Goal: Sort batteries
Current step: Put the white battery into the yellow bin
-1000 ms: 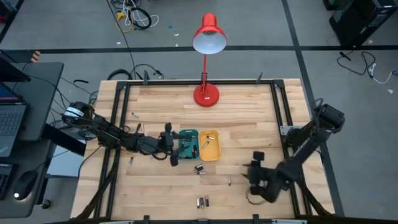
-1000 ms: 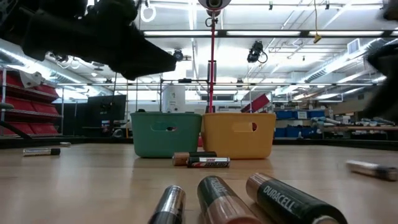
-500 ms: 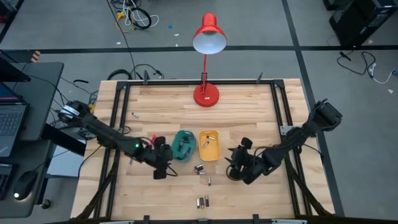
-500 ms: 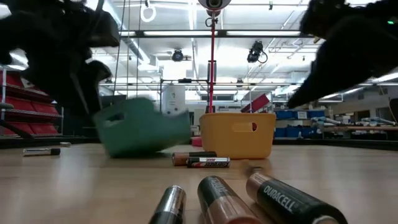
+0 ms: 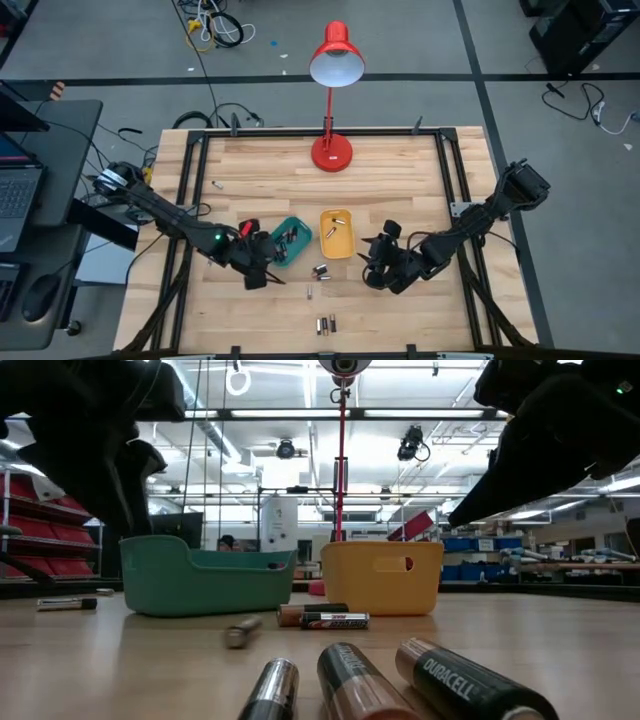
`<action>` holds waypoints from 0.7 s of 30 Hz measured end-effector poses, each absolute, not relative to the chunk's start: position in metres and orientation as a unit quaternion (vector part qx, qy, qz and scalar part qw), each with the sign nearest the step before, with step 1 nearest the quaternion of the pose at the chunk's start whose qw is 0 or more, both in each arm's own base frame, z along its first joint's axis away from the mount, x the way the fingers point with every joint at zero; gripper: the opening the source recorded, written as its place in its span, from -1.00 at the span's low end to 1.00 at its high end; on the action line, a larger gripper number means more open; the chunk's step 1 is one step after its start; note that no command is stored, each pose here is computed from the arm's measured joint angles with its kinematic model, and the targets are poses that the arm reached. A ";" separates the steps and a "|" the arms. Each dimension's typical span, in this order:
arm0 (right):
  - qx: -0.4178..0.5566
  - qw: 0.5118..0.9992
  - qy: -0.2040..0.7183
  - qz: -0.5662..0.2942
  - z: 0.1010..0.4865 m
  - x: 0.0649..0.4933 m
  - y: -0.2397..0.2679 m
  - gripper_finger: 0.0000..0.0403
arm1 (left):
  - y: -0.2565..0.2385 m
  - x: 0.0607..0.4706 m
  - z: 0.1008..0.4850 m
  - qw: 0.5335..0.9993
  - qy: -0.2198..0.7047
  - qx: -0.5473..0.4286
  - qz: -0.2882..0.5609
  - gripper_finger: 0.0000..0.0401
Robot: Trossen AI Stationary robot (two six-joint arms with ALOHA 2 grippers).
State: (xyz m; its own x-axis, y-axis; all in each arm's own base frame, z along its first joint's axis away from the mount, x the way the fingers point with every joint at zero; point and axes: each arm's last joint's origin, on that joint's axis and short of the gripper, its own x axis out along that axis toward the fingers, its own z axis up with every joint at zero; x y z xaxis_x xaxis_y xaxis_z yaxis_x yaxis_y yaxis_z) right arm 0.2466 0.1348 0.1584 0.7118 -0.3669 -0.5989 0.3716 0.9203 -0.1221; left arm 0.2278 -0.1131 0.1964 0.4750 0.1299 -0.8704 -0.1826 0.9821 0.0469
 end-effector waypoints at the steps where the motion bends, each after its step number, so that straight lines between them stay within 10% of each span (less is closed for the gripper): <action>1: 0.004 0.925 0.323 -0.199 0.158 0.247 0.135 -0.08 | -0.113 0.227 0.196 0.855 0.509 -0.029 0.092 0.05; 21: 0.006 0.924 0.323 -0.203 0.159 0.248 0.133 -0.12 | -0.100 0.280 0.175 0.903 0.423 -0.001 0.074 0.05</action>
